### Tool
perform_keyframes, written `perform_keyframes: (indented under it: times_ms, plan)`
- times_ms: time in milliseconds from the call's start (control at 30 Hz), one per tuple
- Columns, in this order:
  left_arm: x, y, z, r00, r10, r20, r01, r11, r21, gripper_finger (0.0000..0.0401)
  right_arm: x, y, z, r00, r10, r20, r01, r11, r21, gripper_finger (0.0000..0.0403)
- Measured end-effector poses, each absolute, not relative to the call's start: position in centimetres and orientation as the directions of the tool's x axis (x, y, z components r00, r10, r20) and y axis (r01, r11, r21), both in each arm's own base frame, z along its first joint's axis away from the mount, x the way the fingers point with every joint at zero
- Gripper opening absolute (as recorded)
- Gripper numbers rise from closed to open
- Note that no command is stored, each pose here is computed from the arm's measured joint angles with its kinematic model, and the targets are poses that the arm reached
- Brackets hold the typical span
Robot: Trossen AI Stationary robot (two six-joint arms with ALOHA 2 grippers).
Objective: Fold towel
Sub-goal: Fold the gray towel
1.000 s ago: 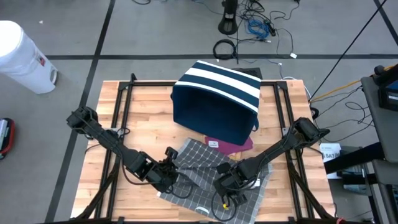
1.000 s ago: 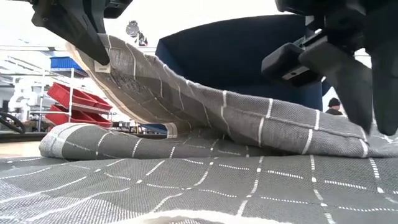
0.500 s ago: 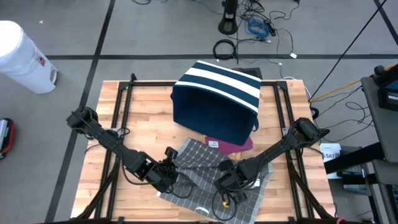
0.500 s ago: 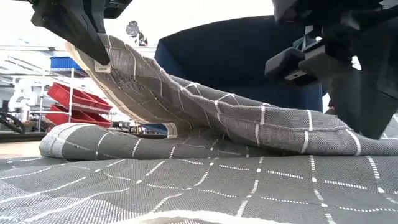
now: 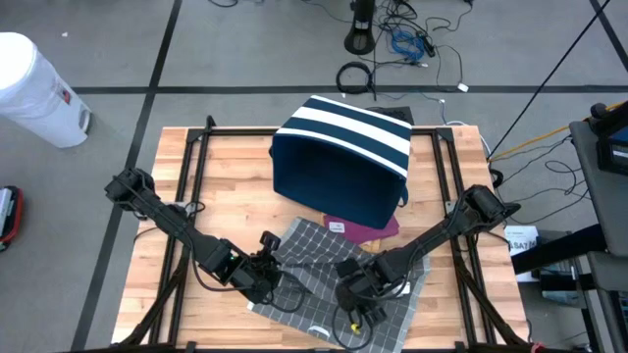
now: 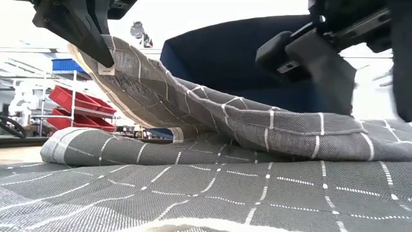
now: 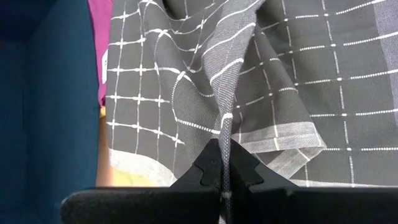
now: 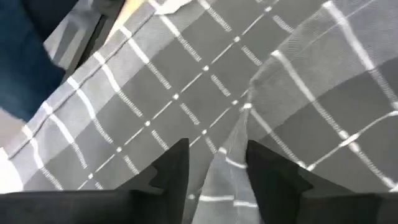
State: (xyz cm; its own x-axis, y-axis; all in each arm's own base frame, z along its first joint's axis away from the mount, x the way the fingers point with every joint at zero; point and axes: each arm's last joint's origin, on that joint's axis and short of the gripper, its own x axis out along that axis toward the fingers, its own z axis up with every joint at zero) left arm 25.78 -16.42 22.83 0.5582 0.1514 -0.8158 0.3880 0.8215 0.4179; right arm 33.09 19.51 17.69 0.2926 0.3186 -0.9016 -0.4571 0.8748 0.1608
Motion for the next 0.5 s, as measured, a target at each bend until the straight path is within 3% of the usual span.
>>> perform_keyframes:
  times_ms: [267, 500]
  plan:
    - [25.8, -16.4, 22.8, 0.559, 0.151, -0.816, 0.388, 0.822, 0.418, 0.0001, 33.0, 19.7, 15.4, 0.16, 0.363, -0.918, -0.457, 0.851, 0.257, 0.0014]
    - [25.8, -16.4, 22.8, 0.557, 0.152, -0.817, 0.389, 0.821, 0.418, 0.0001, 33.1, 19.8, 14.0, 0.106, 0.358, -0.928, -0.409, 0.866, 0.287, 0.0023]
